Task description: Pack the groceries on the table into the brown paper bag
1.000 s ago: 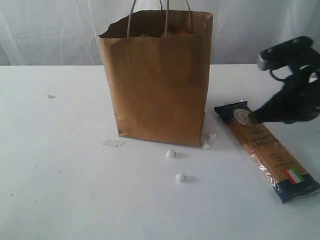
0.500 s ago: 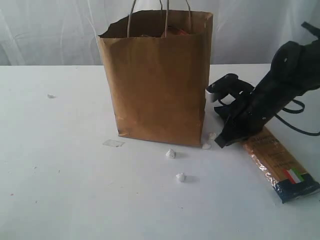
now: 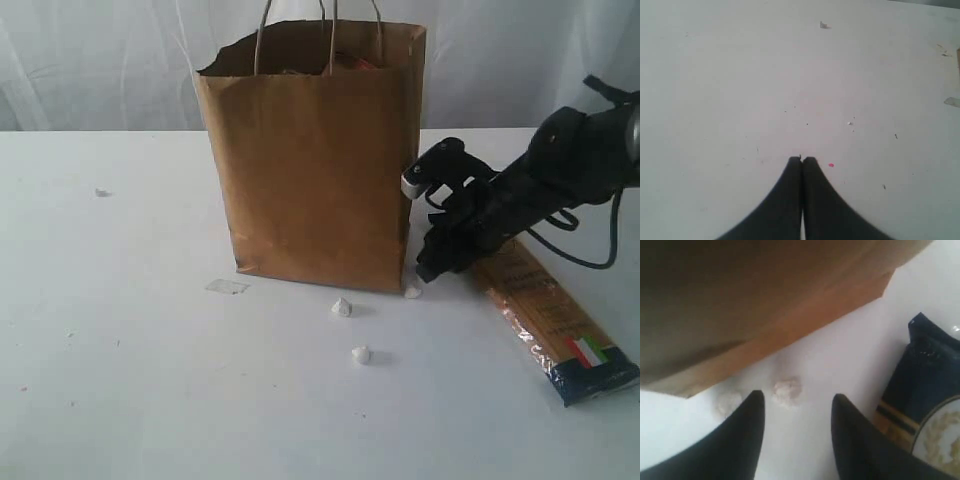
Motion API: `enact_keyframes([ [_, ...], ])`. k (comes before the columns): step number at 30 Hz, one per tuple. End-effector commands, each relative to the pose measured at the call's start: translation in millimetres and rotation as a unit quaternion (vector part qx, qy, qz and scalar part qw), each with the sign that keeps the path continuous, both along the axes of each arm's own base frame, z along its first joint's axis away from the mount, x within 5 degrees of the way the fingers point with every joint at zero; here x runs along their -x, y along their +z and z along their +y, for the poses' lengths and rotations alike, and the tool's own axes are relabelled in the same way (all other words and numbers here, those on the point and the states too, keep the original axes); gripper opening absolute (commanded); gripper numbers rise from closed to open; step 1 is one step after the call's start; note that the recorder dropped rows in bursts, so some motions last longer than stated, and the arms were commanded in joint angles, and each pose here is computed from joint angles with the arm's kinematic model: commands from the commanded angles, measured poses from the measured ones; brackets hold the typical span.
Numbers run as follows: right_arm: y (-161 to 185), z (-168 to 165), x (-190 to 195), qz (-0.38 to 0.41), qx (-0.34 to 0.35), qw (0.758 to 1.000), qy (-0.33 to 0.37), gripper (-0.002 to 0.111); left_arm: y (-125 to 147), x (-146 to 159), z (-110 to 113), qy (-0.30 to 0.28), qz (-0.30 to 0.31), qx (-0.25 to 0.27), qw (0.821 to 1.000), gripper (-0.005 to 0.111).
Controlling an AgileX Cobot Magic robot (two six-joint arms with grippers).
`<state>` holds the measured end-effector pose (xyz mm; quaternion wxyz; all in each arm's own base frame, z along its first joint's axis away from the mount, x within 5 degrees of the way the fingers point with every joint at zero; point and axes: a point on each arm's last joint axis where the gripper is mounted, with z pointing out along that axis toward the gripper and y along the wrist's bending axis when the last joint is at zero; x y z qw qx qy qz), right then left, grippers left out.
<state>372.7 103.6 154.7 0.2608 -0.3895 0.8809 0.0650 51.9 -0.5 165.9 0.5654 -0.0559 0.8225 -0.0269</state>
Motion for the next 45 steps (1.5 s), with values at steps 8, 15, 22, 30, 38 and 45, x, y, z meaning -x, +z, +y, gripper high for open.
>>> enact_keyframes([
  [8,-20.4,3.5,-7.2,0.005,-0.02,1.0,-0.014,0.041,0.2,0.3,-0.2,0.001,-0.001,0.005,1.0,0.0],
  [15,-24.2,4.5,-5.2,0.02,-0.023,0.999,-0.009,0.031,0.2,0.3,-0.2,0.001,-0.001,0.005,1.0,0.0],
  [22,-25.2,6.3,-0.8,0.043,-0.029,0.999,0.003,0.0,0.2,0.3,-0.2,0.001,-0.001,0.005,1.0,0.0],
  [30,-5.7,8.0,11.7,0.083,-0.043,0.996,0.014,0.0,0.3,0.2,-0.2,0.001,-0.002,0.004,1.0,0.0],
  [38,15.7,-13.1,37.9,0.125,0.027,0.99,-0.066,0.0,0.3,0.2,-0.2,0.001,-0.002,0.004,1.0,0.0],
  [45,81.0,-17.8,95.3,0.13,-0.022,0.989,-0.067,0.0,0.7,0.1,-0.1,0.001,-0.004,0.004,1.0,0.0],
])
